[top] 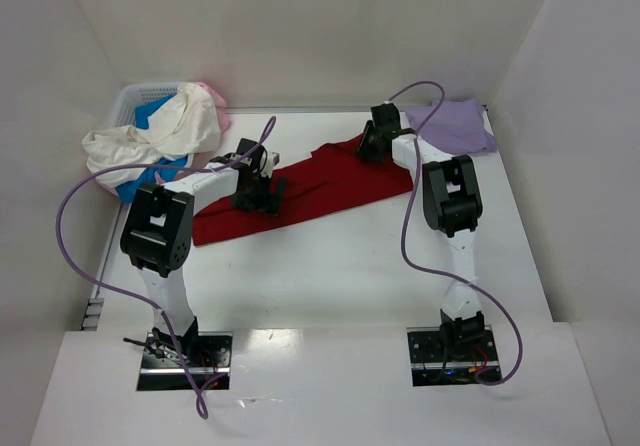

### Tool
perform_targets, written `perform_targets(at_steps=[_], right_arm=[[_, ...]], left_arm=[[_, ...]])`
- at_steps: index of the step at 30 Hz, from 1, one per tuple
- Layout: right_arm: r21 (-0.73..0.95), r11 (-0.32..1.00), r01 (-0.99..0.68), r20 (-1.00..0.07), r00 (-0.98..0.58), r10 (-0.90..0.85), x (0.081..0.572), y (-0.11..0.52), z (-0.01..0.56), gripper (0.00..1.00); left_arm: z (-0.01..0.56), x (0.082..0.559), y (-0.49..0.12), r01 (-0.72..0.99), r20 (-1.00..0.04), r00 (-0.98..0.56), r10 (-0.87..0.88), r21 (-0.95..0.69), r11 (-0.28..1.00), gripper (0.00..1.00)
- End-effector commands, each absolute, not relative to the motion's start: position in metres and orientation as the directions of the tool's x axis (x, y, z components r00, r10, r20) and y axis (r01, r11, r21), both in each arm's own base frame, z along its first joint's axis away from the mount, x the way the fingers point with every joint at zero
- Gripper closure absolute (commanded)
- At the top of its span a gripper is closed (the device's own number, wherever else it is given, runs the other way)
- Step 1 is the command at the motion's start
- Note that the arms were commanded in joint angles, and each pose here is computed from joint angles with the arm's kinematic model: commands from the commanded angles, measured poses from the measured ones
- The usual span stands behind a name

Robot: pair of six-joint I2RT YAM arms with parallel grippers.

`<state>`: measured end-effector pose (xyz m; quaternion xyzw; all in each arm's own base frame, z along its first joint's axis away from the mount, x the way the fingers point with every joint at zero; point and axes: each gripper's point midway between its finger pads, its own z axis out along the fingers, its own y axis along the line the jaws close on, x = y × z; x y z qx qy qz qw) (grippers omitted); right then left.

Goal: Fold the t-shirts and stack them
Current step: Rotate the tshirt 90 degrees

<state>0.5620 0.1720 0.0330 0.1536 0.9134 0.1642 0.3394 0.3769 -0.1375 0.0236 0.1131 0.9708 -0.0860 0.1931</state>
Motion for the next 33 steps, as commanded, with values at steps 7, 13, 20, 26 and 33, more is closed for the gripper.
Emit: perform_targets(at_steps=[7, 13, 20, 26, 33], right_arm=[[0.523, 0.849, 0.079, -0.643, -0.617, 0.453, 0.617, 0.193, 0.079, 0.62], [0.560, 0.824, 0.083, -0.654, -0.567, 0.501, 0.650, 0.189, 0.098, 0.62], [0.572, 0.818, 0.068, -0.678, -0.522, 0.517, 0.642, 0.173, 0.152, 0.59], [0.546, 0.837, 0.031, -0.719, -0.495, 0.488, 0.597, 0.156, 0.194, 0.46], [0.530, 0.847, 0.031, -0.696, -0.554, 0.456, 0.537, 0.149, 0.185, 0.37]], left_arm=[[0.004, 0.356, -0.146, 0.255, -0.326, -0.928, 0.182, -0.198, 0.946, 0.00], [-0.002, 0.349, -0.144, 0.250, -0.300, -0.936, 0.184, -0.197, 0.948, 0.00], [0.027, 0.371, -0.135, 0.216, -0.381, -0.912, 0.153, -0.126, 0.968, 0.00], [0.086, 0.411, -0.125, 0.361, -0.575, -0.755, 0.316, 0.037, 0.932, 0.00], [0.071, 0.420, -0.123, 0.578, -0.557, -0.643, 0.526, 0.098, 0.810, 0.00]])
